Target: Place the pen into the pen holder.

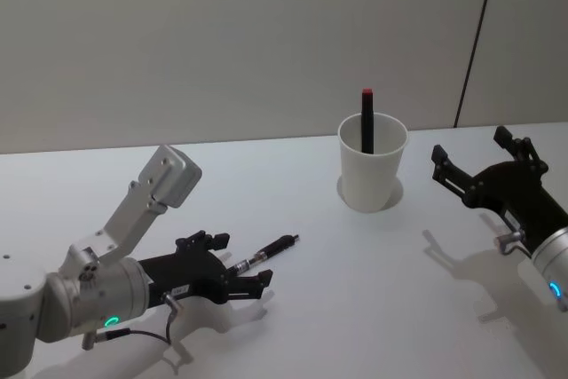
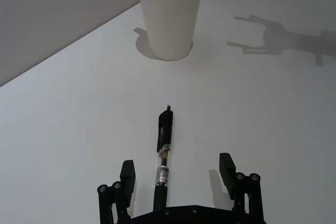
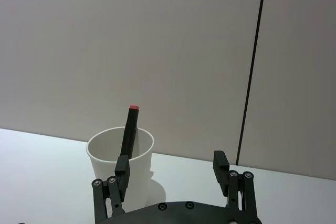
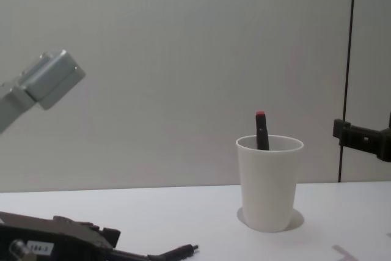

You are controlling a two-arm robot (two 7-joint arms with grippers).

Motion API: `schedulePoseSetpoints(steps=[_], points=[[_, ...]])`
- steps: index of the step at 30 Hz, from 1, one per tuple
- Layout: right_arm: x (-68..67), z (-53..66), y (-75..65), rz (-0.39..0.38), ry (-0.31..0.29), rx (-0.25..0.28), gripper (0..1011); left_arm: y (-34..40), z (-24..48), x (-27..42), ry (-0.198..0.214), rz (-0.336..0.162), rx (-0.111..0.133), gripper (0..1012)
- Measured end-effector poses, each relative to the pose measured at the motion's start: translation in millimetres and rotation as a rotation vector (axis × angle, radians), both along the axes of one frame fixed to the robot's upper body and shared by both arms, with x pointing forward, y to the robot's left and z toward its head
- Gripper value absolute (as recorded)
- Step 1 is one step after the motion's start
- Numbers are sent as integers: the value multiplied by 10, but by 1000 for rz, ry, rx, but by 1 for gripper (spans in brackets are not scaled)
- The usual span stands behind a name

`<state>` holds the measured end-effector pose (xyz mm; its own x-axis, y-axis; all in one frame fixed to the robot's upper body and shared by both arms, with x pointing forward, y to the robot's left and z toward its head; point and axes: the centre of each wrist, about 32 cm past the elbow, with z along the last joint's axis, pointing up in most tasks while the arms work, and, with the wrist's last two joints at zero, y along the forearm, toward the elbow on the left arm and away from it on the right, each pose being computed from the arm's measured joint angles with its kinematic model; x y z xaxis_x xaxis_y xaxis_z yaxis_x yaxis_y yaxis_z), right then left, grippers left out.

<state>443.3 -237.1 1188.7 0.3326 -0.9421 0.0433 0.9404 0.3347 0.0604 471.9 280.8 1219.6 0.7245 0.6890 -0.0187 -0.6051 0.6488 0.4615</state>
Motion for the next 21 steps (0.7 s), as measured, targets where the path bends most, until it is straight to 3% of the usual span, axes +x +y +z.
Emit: schedulePoseSetpoints(steps=[8,21], points=[[0,0,0,0,0,0,1002,-33,-21,40,20,11,3,1001],[0,0,0,0,0,0,1001,-86,-43,93,5,19,41,1001]])
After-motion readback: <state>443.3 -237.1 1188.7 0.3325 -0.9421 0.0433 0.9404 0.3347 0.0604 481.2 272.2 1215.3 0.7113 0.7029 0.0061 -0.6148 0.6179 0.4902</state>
